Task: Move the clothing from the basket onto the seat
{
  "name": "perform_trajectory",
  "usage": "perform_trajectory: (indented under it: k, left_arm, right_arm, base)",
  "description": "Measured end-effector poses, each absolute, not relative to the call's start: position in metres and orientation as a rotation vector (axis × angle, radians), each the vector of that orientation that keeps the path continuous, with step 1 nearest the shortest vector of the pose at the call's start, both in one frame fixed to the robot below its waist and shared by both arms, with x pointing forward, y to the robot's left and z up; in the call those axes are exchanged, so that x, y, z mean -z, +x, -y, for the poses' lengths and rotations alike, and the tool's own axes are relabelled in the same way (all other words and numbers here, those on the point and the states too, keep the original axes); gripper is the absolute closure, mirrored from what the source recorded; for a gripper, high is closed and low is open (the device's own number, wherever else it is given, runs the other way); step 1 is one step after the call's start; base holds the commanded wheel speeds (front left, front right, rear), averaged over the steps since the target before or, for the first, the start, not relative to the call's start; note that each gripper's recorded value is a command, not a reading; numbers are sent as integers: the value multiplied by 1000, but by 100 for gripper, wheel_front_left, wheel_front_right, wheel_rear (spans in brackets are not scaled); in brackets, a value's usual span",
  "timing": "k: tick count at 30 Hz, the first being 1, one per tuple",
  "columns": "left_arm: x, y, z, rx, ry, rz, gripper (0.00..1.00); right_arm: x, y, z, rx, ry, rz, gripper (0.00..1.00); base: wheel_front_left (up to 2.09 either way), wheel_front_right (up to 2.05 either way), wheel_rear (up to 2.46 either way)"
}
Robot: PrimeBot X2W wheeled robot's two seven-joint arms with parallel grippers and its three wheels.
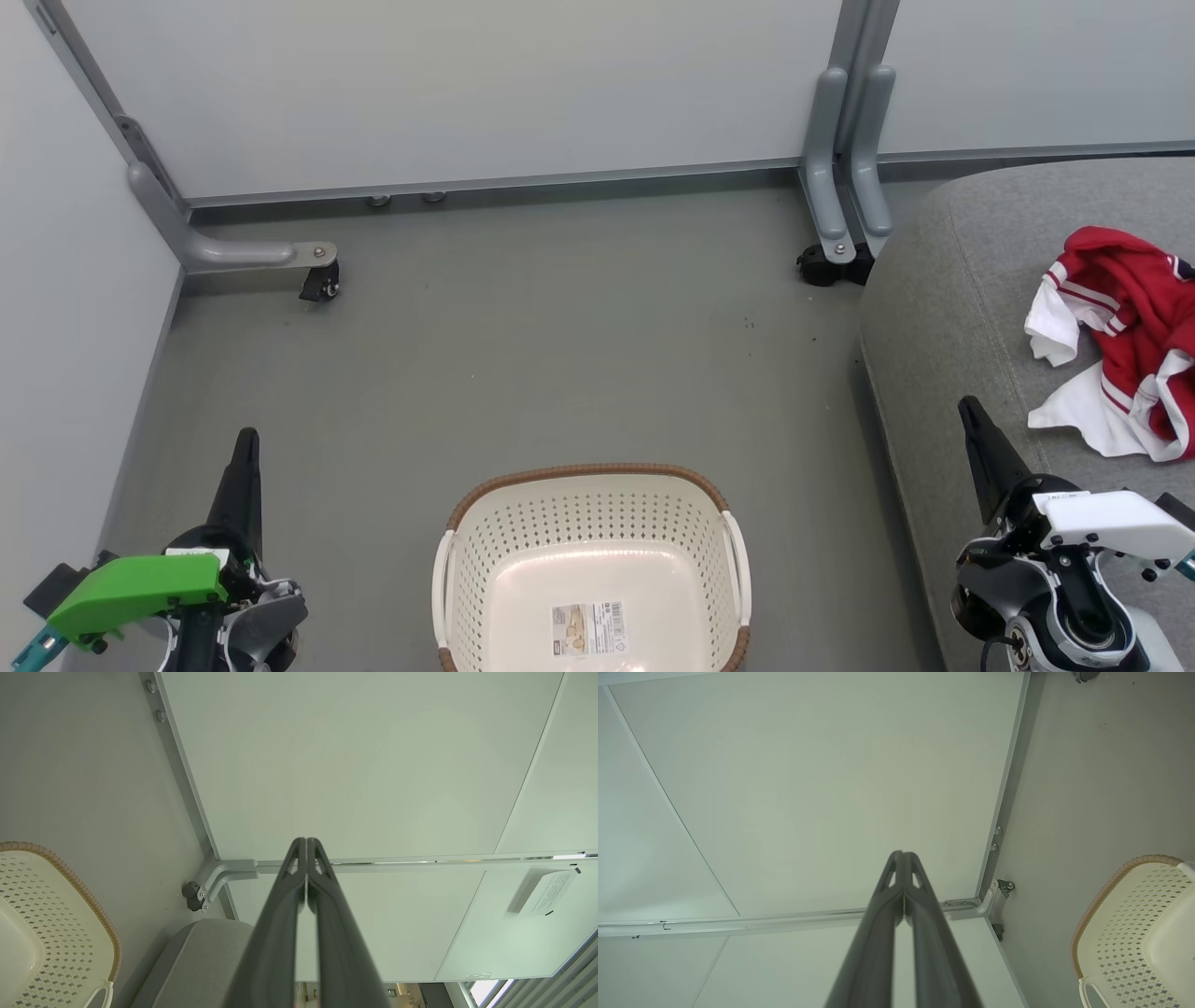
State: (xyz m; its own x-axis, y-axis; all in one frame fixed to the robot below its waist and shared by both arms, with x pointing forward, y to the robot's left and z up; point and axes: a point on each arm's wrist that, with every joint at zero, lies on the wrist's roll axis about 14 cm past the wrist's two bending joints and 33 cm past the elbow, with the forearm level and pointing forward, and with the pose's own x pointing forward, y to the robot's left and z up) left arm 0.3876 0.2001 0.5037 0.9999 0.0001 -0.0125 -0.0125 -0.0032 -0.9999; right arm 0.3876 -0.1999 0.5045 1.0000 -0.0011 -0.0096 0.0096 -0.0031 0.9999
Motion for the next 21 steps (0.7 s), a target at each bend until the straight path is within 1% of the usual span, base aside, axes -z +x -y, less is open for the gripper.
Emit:
perform_trajectory:
  k: [21]
  left_arm:
    - [-504,388,-200,-9,-1574,-9,100]
  right_arm:
    - [-505,388,200,9,1576,-3,100]
  base:
    - [0,0,0]
